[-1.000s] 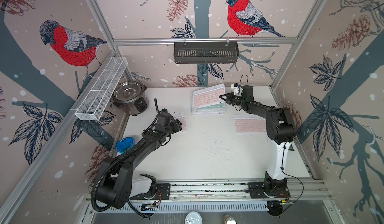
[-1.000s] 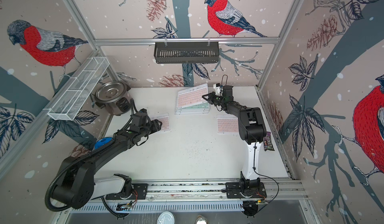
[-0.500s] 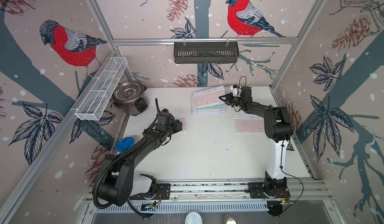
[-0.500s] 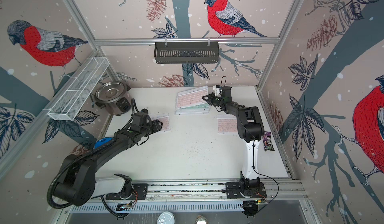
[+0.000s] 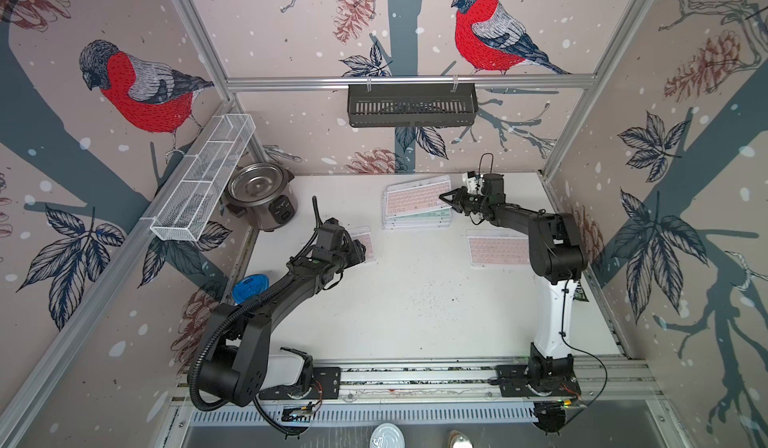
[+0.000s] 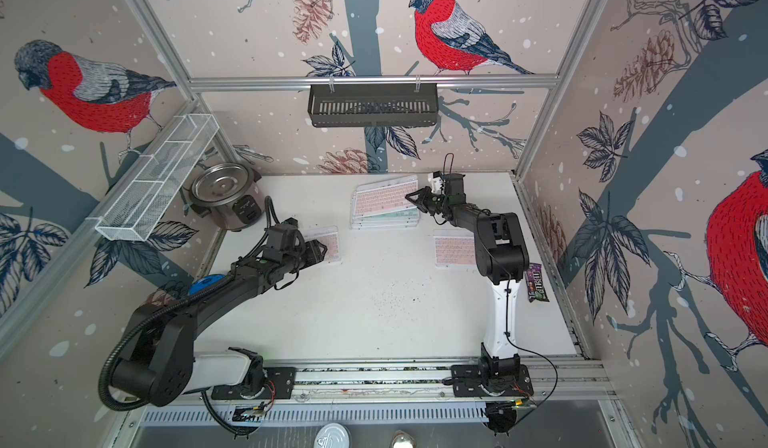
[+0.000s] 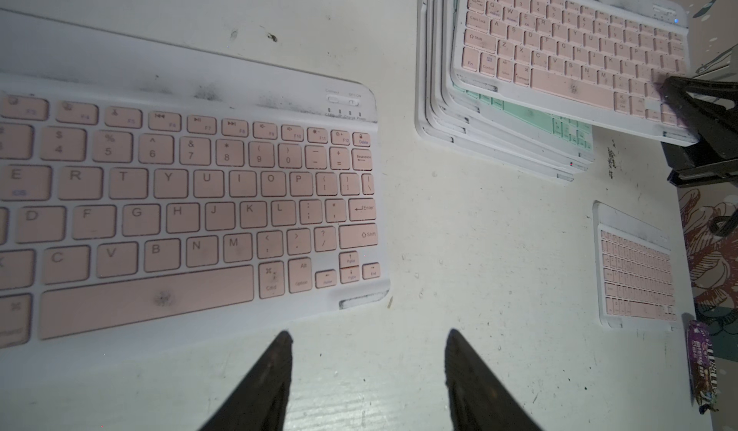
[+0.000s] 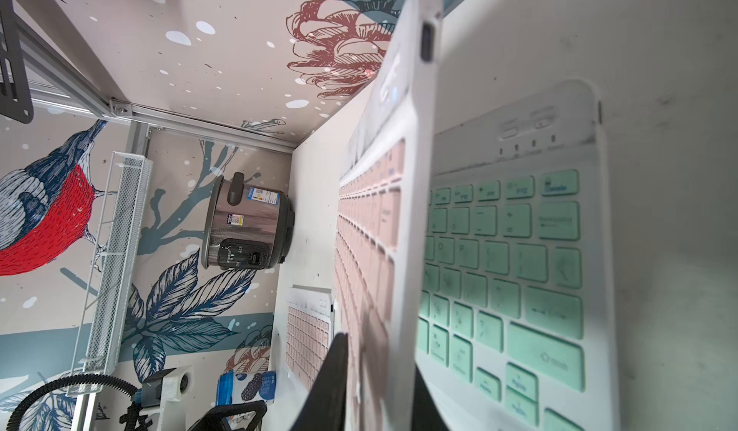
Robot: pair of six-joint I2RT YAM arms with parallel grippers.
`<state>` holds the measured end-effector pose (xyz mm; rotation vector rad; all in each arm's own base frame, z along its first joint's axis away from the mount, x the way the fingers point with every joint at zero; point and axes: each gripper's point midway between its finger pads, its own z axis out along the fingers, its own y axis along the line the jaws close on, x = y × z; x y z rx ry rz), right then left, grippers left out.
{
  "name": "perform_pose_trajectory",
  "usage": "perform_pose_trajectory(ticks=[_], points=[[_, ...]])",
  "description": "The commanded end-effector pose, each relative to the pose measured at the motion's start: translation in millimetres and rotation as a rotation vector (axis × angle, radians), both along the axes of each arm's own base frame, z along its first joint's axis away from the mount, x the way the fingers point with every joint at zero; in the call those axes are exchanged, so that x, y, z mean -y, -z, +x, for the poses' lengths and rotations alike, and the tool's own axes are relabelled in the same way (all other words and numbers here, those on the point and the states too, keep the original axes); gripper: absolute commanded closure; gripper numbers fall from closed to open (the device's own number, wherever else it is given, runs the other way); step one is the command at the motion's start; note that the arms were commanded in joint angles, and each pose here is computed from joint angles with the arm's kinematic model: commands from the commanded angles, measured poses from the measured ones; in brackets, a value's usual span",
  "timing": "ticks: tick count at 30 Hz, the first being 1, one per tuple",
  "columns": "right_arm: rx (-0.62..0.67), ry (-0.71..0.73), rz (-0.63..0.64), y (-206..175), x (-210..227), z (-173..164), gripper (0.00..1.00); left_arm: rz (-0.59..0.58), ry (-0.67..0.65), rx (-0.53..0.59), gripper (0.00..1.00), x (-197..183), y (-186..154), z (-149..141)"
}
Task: Stack the numeric keypads
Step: Place the numeric keypad at the numeric keypad.
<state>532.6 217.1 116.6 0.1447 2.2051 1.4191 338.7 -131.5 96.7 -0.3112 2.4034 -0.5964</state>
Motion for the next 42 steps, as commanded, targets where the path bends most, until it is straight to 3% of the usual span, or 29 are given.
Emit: perform_pose_trajectory(ticks=[1,12,18,25,42], points=[[0.027,-0.015,-0.014,-0.8,-2.7,0.9,0.79,-0.013,0.006,0.021,0.4,2.5,-4.8,4.5],[0.007,-0.023,-0.041,9.3,-3.5,-1.7,0.78,-0.024,0.006,0.01,0.4,3.5,-1.6,3.0],[0.004,-0.008,-0.074,11.9,1.4,1.0,0.66,-0.03,0.008,0.011,0.4,4.4,-1.8,2.9],[-0.017,0.029,-0.107,19.6,11.1,6.7,0.44,-0.031,0.006,0.006,0.4,4.3,0.2,2.2],[-0.024,0.069,-0.197,24.8,22.0,12.5,0.34,-0.033,0.005,0.003,0.4,4.3,3.2,1.2]])
